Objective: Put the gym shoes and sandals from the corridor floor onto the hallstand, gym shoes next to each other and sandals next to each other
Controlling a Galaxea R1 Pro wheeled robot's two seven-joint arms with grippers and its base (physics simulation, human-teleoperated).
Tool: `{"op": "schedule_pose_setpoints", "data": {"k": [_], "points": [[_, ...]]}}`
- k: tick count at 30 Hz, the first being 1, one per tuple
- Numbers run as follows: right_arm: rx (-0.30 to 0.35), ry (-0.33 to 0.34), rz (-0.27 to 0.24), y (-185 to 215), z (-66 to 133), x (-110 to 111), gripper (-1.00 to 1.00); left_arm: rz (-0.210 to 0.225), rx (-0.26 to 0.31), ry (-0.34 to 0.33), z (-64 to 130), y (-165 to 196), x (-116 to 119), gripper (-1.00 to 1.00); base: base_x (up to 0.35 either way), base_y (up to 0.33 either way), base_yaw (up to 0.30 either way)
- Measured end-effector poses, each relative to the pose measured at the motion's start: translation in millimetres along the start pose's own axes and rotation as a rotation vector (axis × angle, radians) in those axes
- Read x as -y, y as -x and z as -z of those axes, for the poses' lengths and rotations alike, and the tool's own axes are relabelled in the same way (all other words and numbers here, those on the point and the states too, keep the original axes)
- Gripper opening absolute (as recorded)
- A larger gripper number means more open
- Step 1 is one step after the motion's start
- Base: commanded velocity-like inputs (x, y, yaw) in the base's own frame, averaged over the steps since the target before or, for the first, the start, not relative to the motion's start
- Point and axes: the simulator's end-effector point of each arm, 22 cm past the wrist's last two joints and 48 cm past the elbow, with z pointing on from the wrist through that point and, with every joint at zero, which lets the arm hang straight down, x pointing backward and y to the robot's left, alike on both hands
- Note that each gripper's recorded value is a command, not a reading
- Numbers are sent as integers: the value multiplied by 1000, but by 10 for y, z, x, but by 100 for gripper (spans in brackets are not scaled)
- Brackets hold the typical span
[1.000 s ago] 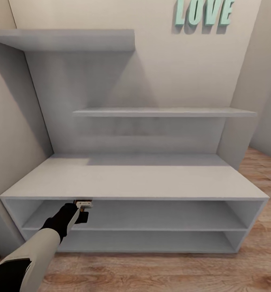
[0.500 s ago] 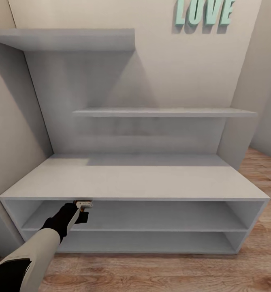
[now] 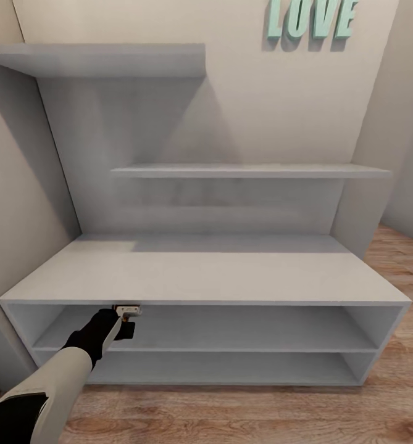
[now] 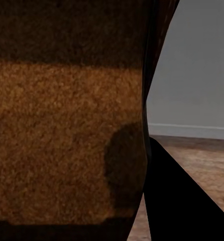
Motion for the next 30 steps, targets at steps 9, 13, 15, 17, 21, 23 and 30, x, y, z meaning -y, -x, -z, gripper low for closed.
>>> {"op": "schedule_pose_setpoints", "data": {"k": [9, 13, 15, 17, 21, 23, 30], "points": [[0, 0, 0, 0, 0, 1, -100, 4, 0, -3, 0, 1, 2, -100, 0, 0, 0], [0, 0, 0, -2, 0, 1, -100, 6, 1, -4, -1, 3, 1, -100, 0, 0, 0], [-1, -1, 1, -6, 0, 5, -100, 5, 1, -2, -5, 6, -4, -100, 0, 0, 0], [-3, -2, 3, -58, -15, 16, -100, 4, 12, 0, -26, 19, -11, -100, 0, 0, 0], [-8, -4, 10, -104, -23, 29, -100, 5, 22, 3, -53, 44, -18, -100, 0, 0, 0], [-9, -5, 10, -108, -22, 34, -100, 4, 22, 3, -54, 46, -19, -100, 0, 0, 0], [-9, -6, 11, -112, -21, 36, -100, 5, 22, 3, -55, 48, -18, -100, 0, 0, 0]]}}
